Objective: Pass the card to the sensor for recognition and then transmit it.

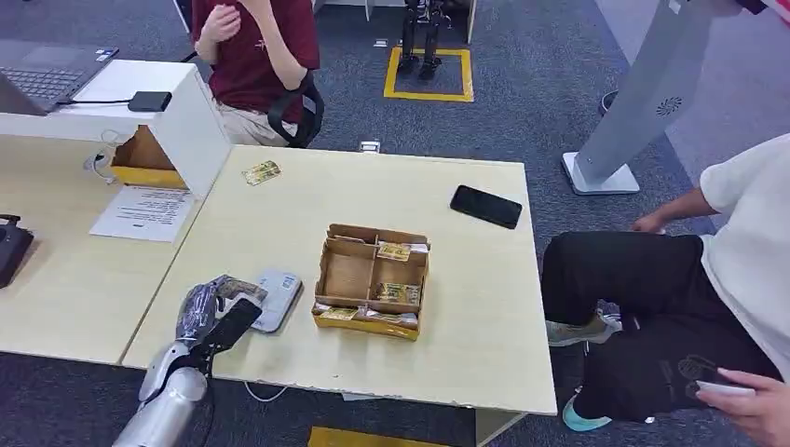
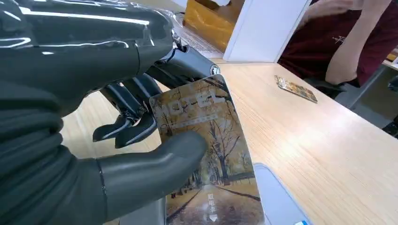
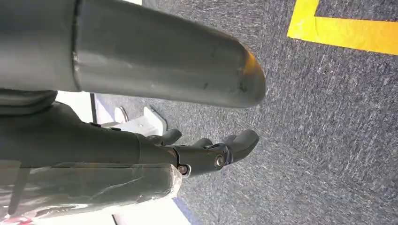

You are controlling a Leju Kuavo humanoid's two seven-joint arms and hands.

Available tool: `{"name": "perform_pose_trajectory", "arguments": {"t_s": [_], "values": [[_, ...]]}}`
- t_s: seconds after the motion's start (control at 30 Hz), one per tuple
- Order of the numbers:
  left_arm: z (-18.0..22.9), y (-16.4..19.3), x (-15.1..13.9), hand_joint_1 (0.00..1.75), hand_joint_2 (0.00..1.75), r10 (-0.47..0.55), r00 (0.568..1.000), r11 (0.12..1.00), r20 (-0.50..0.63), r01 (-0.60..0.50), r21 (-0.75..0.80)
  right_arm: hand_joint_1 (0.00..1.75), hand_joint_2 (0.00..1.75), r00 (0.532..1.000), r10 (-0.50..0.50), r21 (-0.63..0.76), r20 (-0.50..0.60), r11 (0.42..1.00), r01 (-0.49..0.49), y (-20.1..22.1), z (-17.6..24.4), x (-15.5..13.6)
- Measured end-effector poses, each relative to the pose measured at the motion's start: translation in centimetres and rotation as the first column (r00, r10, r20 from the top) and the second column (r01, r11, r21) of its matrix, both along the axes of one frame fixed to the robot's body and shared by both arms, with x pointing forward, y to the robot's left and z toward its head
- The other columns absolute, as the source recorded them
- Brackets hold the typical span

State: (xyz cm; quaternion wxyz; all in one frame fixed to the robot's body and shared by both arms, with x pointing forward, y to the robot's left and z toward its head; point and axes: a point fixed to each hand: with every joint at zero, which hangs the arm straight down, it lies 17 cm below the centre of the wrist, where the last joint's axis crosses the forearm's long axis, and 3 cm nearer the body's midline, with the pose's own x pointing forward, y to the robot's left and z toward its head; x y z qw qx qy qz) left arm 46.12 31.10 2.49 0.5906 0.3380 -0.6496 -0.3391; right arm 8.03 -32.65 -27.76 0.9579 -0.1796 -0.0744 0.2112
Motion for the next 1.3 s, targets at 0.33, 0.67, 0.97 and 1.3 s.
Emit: {"name": "perform_pose_trajectory", "arguments": {"t_s": [0.33, 0.67, 0.97, 1.3], "values": [[-0.5, 0.2, -0.2, 1.75, 1.75, 0.013, 1.000, 0.999, -0.004, -0.013, 0.046, 0.00, 0.00, 1.000, 0.005, 0.001, 0.000, 1.000, -0.005, 0.1, 0.0, 0.0], [-1.1, 0.9, -0.3, 1.75, 1.75, 0.034, 0.999, 0.992, 0.002, -0.034, 0.125, 0.00, 0.00, 1.000, 0.018, 0.003, 0.001, 1.000, -0.018, 0.3, 0.0, 0.1], [-1.6, 1.0, -0.2, 1.75, 1.75, 0.036, 0.999, 0.991, -0.009, -0.034, 0.131, 0.00, 0.00, 1.000, 0.029, 0.003, 0.006, 1.000, -0.029, 0.4, 0.0, 0.2], [-1.9, 0.6, -0.4, 1.75, 1.75, 0.015, 1.000, 0.997, -0.017, -0.013, 0.070, 0.00, 0.00, 0.999, 0.032, 0.002, 0.007, 0.999, -0.032, 0.3, 0.0, 0.2]]}}
